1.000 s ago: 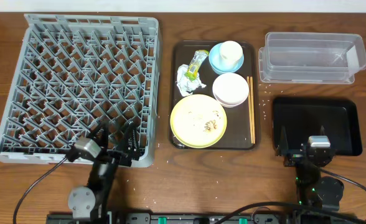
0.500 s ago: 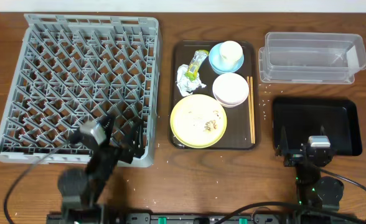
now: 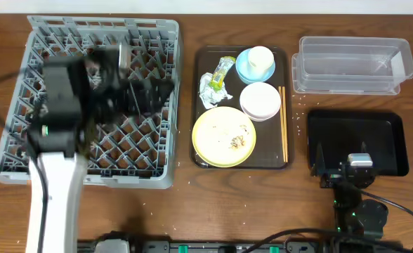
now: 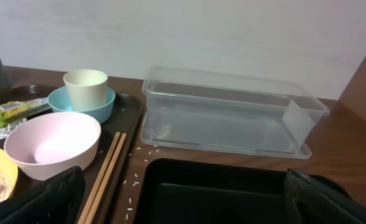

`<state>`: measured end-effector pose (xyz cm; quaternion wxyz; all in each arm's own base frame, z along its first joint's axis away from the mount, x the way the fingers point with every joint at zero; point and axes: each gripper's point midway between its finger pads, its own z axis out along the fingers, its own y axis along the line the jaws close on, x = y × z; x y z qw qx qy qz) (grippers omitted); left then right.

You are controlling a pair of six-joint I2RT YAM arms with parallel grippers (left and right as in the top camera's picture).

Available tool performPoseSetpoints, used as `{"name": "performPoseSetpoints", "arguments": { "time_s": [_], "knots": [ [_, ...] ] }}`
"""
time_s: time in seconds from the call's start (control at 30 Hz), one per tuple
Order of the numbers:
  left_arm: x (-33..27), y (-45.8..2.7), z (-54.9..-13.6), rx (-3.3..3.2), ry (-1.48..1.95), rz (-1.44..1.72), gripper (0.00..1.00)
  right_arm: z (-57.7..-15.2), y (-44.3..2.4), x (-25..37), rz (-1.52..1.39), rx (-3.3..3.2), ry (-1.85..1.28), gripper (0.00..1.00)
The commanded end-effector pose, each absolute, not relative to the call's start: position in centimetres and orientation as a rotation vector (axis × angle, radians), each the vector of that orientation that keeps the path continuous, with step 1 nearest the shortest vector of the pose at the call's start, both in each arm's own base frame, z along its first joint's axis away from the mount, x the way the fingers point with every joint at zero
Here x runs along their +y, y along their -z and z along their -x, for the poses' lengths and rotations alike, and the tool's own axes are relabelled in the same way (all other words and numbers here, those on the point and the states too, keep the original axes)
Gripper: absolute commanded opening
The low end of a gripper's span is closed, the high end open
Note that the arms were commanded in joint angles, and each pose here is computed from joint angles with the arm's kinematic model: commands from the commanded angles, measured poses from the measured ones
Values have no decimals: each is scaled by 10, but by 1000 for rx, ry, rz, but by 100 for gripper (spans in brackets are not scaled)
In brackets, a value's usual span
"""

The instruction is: Sort waste into correct bins and load items into the dishwasher

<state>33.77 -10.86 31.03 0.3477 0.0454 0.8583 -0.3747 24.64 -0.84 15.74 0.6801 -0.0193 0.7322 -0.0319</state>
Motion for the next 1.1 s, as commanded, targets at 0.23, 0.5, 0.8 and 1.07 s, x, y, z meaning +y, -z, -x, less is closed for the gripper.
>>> {"name": "performPoseSetpoints", "arguments": {
  "time_s": [0.23,0.5,0.8,1.07],
  "knots": [
    [-151,-357,-328,2015,1423,-394,94,-246,-157,-10,27,1642,69,99],
    [-150,-352,-339,2081,1290,-320,94,-246,-157,-10,27,1642,69,99],
    [-138,-305,-337,2488,537,-373,95,-246,-157,-10,27,1642,69,99],
    [-155,-266,-339,2753,354,-506,95,-246,-157,-10,27,1642,69,99]
  ]
}}
